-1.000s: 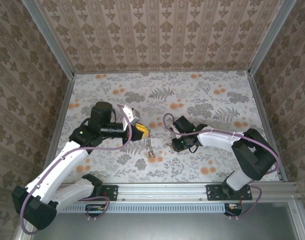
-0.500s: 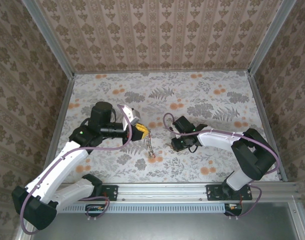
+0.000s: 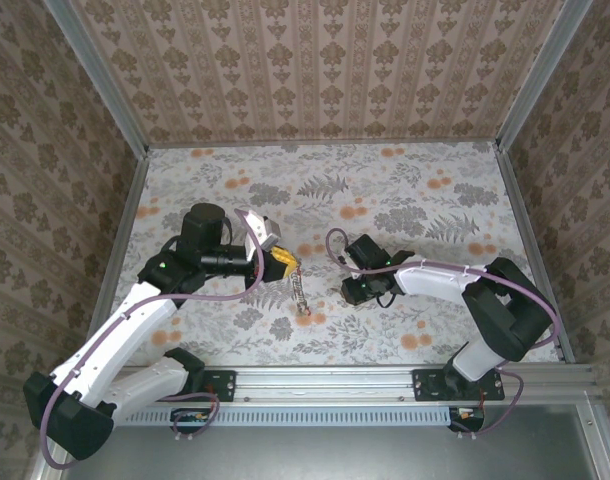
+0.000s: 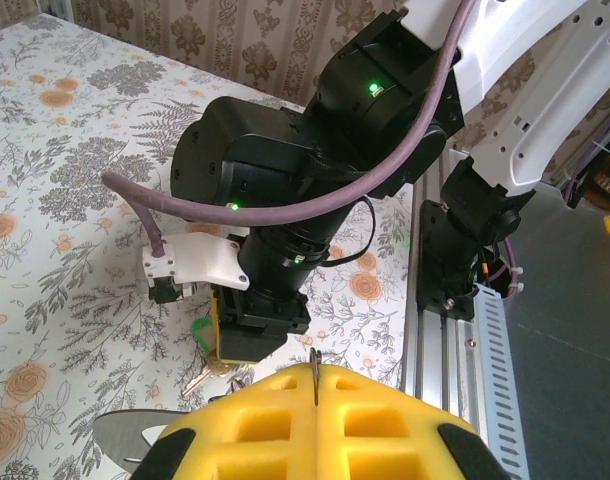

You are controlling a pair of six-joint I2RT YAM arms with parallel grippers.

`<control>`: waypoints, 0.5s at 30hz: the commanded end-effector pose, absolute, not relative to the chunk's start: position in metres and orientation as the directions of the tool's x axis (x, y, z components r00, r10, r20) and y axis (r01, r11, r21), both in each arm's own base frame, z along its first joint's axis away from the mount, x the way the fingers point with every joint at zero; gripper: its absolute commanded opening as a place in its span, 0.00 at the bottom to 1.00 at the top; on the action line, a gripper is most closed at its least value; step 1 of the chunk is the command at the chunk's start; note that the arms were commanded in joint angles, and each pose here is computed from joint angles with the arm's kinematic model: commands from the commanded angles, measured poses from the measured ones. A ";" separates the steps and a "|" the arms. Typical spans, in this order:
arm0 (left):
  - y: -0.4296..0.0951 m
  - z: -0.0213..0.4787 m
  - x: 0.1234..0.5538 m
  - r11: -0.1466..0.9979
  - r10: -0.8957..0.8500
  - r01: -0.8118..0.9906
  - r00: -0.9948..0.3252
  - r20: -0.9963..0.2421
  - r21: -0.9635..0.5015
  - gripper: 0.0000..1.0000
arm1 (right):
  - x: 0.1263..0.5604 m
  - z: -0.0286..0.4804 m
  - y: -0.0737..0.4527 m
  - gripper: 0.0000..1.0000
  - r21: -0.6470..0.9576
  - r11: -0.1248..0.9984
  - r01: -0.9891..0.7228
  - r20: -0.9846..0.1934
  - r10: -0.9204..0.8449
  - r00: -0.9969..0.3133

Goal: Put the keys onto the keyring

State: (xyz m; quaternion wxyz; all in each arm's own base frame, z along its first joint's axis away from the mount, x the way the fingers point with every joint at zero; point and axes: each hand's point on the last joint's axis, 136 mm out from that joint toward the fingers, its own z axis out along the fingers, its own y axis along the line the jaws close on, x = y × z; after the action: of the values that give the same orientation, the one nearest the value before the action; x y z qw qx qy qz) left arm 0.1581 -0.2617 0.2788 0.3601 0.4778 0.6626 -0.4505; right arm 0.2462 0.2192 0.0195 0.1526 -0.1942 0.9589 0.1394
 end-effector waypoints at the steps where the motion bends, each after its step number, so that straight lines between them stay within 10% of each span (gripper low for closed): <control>1: -0.260 0.289 0.155 0.120 0.281 0.965 -0.260 -0.924 -0.235 0.00 | 0.241 0.019 0.217 0.21 0.203 0.893 -0.402 -0.346 -0.318 -0.882; 15: -0.260 0.291 0.154 0.118 0.277 0.966 -0.256 -0.926 -0.232 0.00 | 0.242 0.021 0.215 0.15 0.188 0.899 -0.395 -0.362 -0.310 -0.879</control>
State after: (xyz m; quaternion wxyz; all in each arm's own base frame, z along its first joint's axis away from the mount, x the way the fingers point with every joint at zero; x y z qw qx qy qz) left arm 0.1574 -0.2612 0.2802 0.3625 0.4783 0.6610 -0.4504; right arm 0.2428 0.2174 0.0190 0.1542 -0.1887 0.9602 0.1366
